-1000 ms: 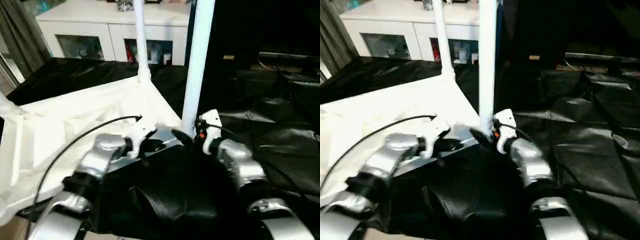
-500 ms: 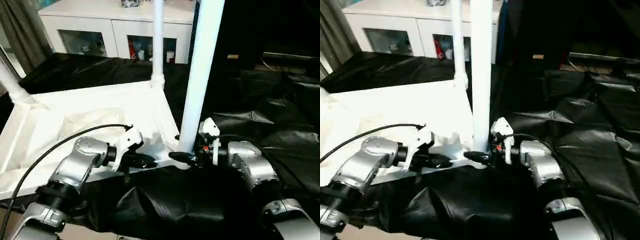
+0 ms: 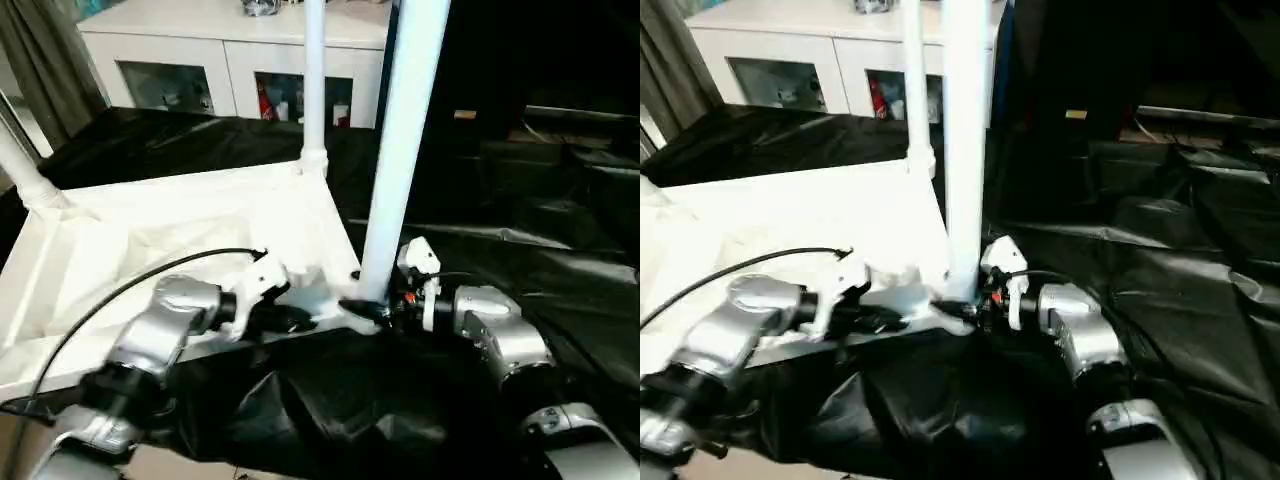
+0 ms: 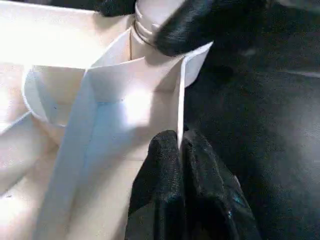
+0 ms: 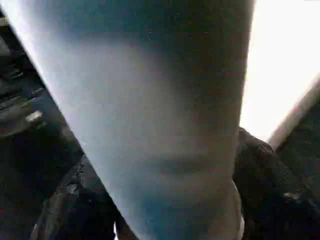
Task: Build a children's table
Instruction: Rotate leg to tighten
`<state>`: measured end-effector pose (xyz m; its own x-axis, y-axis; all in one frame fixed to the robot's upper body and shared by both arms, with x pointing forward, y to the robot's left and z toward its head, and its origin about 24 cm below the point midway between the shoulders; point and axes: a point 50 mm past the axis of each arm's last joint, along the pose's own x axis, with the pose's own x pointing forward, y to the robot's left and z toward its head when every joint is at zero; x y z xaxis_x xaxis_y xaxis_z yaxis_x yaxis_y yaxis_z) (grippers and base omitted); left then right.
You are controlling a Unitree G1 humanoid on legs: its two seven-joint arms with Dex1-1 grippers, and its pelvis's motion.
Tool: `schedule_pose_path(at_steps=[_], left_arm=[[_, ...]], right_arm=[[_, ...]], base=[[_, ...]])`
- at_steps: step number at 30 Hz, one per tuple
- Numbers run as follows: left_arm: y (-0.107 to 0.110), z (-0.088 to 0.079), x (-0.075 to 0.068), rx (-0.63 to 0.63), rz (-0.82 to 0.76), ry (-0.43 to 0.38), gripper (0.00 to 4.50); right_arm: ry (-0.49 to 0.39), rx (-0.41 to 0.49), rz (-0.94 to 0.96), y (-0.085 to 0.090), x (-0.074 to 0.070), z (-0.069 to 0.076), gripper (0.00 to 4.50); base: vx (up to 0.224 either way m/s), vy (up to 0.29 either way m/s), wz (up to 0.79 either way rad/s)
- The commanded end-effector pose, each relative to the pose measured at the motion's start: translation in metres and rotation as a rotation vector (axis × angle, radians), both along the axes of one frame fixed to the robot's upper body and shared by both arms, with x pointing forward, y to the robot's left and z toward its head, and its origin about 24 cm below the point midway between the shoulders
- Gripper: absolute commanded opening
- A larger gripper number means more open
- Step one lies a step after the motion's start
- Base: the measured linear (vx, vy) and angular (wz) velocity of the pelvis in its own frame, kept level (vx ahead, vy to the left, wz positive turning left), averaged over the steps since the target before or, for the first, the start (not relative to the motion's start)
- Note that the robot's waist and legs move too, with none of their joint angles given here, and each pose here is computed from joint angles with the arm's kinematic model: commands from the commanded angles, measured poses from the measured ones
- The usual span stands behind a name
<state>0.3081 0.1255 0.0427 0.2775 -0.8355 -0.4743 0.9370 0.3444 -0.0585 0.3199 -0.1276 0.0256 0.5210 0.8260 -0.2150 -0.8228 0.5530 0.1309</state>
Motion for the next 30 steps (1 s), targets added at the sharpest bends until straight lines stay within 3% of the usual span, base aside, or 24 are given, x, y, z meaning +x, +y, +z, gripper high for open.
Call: schedule_pose_path(at_steps=[1, 11, 13, 16, 21, 24, 30], left_arm=[[-0.011, 0.007, 0.016, -0.015, 0.126, -0.076, 0.0], [-0.046, 0.014, 0.036, -0.051, 0.258, -0.154, 0.0], [-0.048, 0.013, 0.036, -0.058, 0.249, -0.145, 0.0], [-0.044, 0.011, 0.033, -0.058, 0.229, -0.139, 0.0], [-0.035, 0.008, 0.027, -0.056, 0.159, -0.116, 0.0], [-0.026, 0.008, 0.019, -0.061, 0.074, -0.105, 0.0], [-0.016, 0.011, 0.01, -0.087, -0.036, -0.061, 0.0]], right_arm=[[0.073, -0.086, -0.106, 0.008, -0.004, -0.024, 2.64], [0.106, -0.092, -0.391, 0.043, 0.007, -0.031, 2.64], [0.111, -0.041, -0.377, 0.053, 0.009, -0.026, 2.64], [0.108, -0.009, -0.313, 0.056, 0.009, -0.022, 3.34], [0.061, -0.03, -0.238, 0.042, 0.011, -0.016, 3.79], [0.026, -0.025, -0.067, 0.028, 0.006, -0.011, 3.79], [0.034, -0.027, 0.08, 0.002, -0.001, -0.004, 3.79]], base=[[0.0, 0.0, 0.0], [0.0, 0.0, 0.0], [0.0, 0.0, 0.0], [0.0, 0.0, 0.0], [0.0, 0.0, 0.0], [0.0, 0.0, 0.0], [0.0, 0.0, 0.0]])
